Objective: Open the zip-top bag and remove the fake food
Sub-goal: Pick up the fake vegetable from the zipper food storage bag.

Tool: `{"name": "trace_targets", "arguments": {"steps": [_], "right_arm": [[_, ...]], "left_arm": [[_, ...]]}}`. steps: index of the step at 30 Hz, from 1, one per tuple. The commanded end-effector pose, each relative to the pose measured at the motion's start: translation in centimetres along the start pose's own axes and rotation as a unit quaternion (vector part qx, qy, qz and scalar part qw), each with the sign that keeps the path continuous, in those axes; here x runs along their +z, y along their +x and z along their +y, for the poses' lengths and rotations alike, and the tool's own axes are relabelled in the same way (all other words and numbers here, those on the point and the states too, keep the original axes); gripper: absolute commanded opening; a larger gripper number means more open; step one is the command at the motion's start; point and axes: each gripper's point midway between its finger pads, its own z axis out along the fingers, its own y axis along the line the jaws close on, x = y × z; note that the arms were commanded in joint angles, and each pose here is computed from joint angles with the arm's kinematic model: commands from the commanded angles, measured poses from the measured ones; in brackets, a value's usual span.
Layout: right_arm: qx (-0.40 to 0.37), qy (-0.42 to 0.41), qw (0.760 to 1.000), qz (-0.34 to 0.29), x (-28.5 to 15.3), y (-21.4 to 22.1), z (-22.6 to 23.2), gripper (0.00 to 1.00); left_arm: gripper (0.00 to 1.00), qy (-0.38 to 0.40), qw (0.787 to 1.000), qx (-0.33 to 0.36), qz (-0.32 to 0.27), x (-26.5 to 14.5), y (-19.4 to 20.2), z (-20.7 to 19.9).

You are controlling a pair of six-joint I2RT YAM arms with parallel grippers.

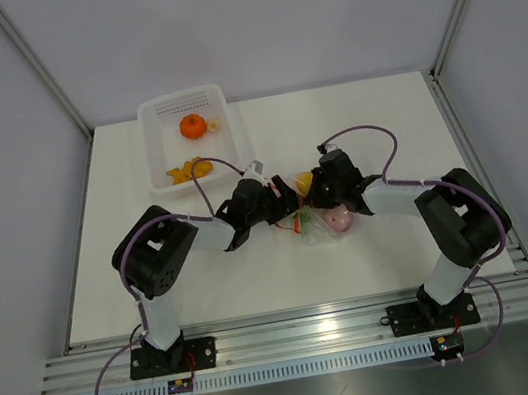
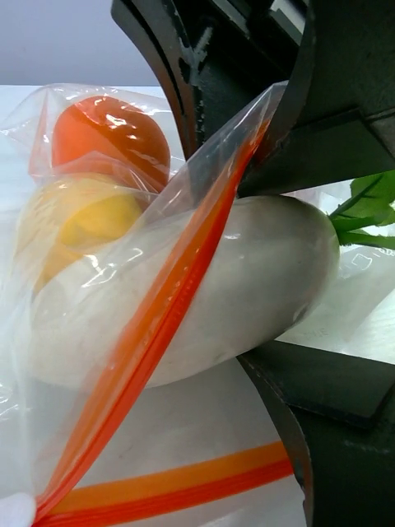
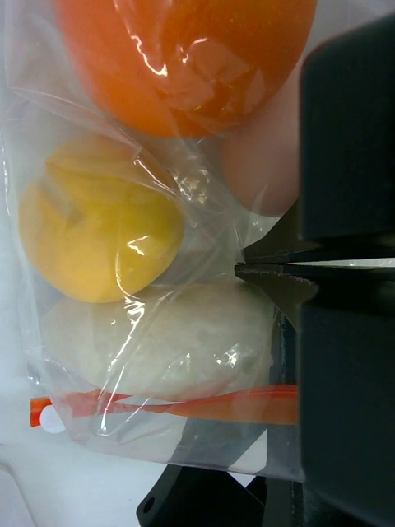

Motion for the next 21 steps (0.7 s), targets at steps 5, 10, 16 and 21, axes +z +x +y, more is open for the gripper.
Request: {"name": "trace_targets", "arguments": {"steps": [5,10,16,21], "right_arm": [[-0.004,-0.064,0.998,-0.003,-0.7,-0.5,3.1,0.0],[0.006,-0.014,0.999,-0.029,-1.4,-1.5,1.5,0.0],[0.038,0.007,0.998,-0.057,-2.7,-3.4,-0.5,0.0],[0.1,0.043,0.991,-0.072,-3.5,-4.9,-4.7,0.0]], "left_arm": [[0.63,0.017,1.0,0.012,0.003,1.3,-0.3,-1.1],[0.46,0.033,0.999,0.011,0.0,0.6,-0.5,-1.8],[0.34,0.069,0.997,0.014,0.028,0.6,0.0,-3.5],[0.32,0.081,0.995,0.013,0.054,0.3,0.5,-4.5]]}}
